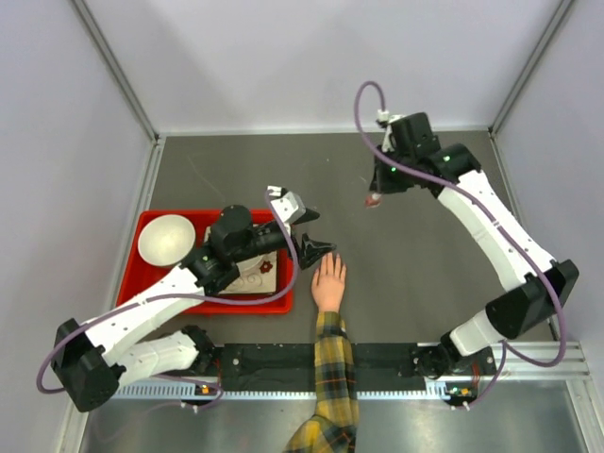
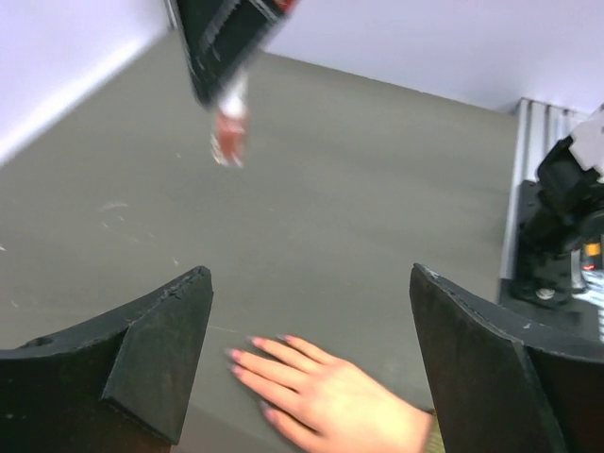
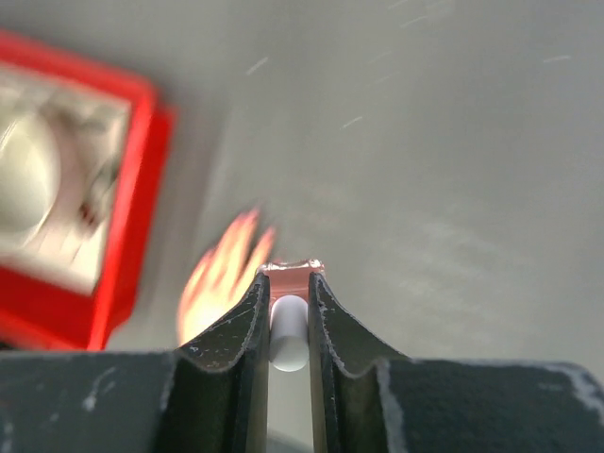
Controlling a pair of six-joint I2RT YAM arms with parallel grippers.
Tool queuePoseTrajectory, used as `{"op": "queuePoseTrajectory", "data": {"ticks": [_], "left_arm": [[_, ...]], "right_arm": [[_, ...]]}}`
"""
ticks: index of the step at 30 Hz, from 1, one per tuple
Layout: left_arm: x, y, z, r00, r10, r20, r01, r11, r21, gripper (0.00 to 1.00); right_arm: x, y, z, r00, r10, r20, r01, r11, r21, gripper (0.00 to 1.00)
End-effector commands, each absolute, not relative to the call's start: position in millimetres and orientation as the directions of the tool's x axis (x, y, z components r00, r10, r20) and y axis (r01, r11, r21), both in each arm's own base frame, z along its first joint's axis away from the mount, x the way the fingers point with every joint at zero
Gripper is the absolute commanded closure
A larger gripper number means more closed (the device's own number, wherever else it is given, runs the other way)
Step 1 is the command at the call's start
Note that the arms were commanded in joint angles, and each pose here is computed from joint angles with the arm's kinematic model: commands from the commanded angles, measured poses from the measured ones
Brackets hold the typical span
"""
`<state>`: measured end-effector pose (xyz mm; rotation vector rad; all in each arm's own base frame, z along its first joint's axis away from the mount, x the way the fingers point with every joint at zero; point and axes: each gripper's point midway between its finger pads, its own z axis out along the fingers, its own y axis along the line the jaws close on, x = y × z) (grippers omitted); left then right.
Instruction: Paint the nails
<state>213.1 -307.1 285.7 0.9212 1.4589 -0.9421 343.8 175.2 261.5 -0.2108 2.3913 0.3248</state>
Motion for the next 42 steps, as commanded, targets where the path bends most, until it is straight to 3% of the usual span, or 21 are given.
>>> {"op": "queuePoseTrajectory", "data": {"ticks": [1, 8, 13, 26, 42], "left_arm": [[214, -309, 306, 0.181, -0.05, -0.982, 0.922, 0.356, 0.152, 0.15], [212, -310, 306, 0.249, -0.092, -0.964, 0.916, 0.346, 0.203, 0.23], [200, -319, 303, 0.229, -0.098, -0.969, 0.944, 0.264, 0.196, 0.28], [210, -330, 291, 0.197, -0.089, -0.976, 0.952, 0.255, 0.169, 0.3], [215, -344, 291, 0.2, -0.096, -0.975, 0.951, 0.26, 0.169, 0.44]], "right_arm": [[275, 213, 281, -0.744, -0.175, -0.645, -0.385, 0.901, 0.2, 1.0], [221, 242, 304, -0.713, -0.264, -0.65, -0.495, 0.846, 0.199, 1.0], [220, 259, 306, -0.719, -0.226, -0.657, -0.495, 0.831, 0.256, 1.0], [216, 270, 321, -0.724, -0.159, -0.671, -0.478, 0.817, 0.323, 1.0], [223, 272, 322, -0.749, -0.085, -0.657, -0.401, 0.847, 0.348, 1.0]]}}
